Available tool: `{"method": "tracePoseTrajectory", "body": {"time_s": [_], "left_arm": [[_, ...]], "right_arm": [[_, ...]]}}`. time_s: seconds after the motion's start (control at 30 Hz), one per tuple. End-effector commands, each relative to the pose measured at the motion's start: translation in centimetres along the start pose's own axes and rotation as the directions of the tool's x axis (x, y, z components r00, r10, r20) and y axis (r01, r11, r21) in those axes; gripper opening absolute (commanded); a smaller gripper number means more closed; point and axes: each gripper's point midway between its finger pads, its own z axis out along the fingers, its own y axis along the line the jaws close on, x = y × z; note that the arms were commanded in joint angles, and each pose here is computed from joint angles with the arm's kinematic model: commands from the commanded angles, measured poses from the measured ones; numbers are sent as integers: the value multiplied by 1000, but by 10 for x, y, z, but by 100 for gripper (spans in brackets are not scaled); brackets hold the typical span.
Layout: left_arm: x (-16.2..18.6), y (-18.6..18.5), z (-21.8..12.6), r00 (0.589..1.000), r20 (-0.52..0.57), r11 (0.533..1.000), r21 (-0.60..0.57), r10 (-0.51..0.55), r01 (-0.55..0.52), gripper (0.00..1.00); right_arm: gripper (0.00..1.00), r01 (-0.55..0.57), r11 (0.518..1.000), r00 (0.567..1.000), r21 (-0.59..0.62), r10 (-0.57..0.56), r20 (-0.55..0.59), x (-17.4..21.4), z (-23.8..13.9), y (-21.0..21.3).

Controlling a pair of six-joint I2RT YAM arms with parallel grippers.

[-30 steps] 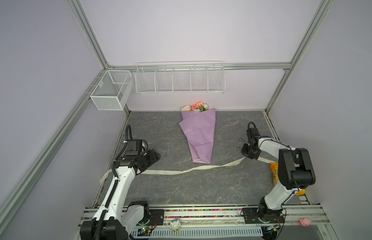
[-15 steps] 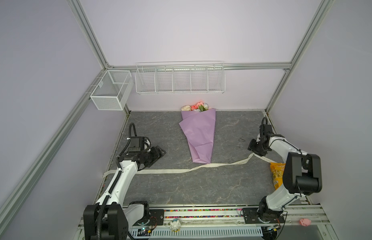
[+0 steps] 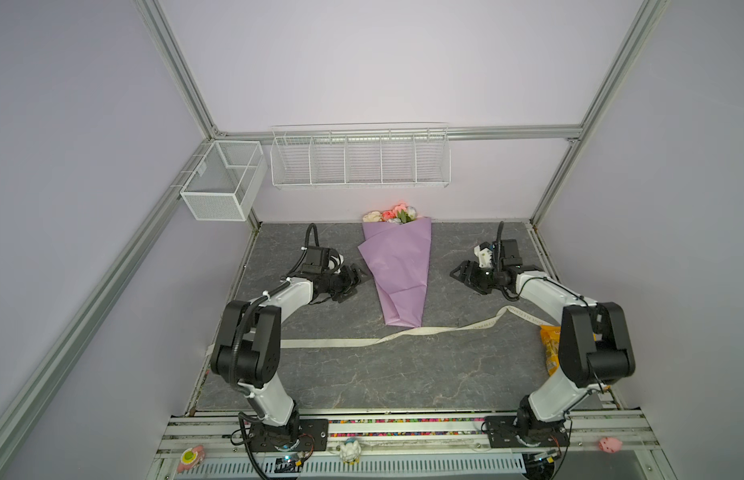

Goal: Tie the bouquet of fake flowers
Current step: 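Move both grippers to the lilac cone's sides near the flowers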

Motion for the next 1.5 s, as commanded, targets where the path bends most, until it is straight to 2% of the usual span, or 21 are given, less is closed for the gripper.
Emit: {"method": "tracePoseTrajectory", "body": {"time_s": [0.0, 0.1, 0.27, 0.4, 0.63, 0.77, 0.9, 1.03, 1.13, 1.2, 1.3, 1.37, 1.47], "left_arm": [[-26, -6, 21, 1000, 2, 1000, 17, 23, -23, 81], [-43, 11, 39, 998, -19, 996, -77, 51, -53, 81], [-66, 20, 73, 998, -58, 997, -71, 16, -20, 71], [-80, 18, 95, 998, -66, 1000, -8, -12, 12, 69], [-96, 19, 121, 996, -72, 997, 53, -50, 54, 58], [-105, 13, 130, 996, -60, 990, 115, -73, 80, 43], [-113, 6, 134, 996, -39, 985, 155, -76, 81, 34], [-124, -9, 136, 993, -16, 965, 235, -115, 115, 23], [-134, -32, 131, 991, -1, 942, 310, -136, 130, 14], [-137, -41, 128, 991, 5, 940, 317, -132, 124, 9], [-140, -56, 119, 992, 21, 935, 337, -127, 112, 3], [-139, -68, 114, 991, 21, 926, 360, -129, 113, 0], [-134, -76, 107, 992, 29, 930, 351, -125, 107, 0]], "right_arm": [[75, -9, 996, 1000, -92, 10, 15, -20, 20, 20], [80, -29, 991, 999, -130, 26, -24, -28, 44, 25], [84, -53, 987, 997, -151, 44, -58, -44, 80, 27], [85, -62, 980, 995, -187, 47, -84, -56, 106, 33], [86, -109, 970, 987, -217, 79, -140, -66, 150, 29], [84, -119, 957, 981, -264, 72, -181, -61, 180, 42], [77, -129, 936, 980, -326, 69, -188, -67, 198, 52], [70, -161, 906, 976, -390, 87, -200, -78, 198, 67], [59, -143, 894, 980, -425, 67, -188, -88, 187, 83], [48, -131, 889, 983, -438, 58, -177, -94, 177, 92], [37, -108, 884, 987, -455, 40, -156, -102, 159, 105], [33, -79, 877, 989, -473, 9, -148, -104, 144, 117], [30, -46, 881, 992, -470, -15, -125, -107, 126, 127]]}}
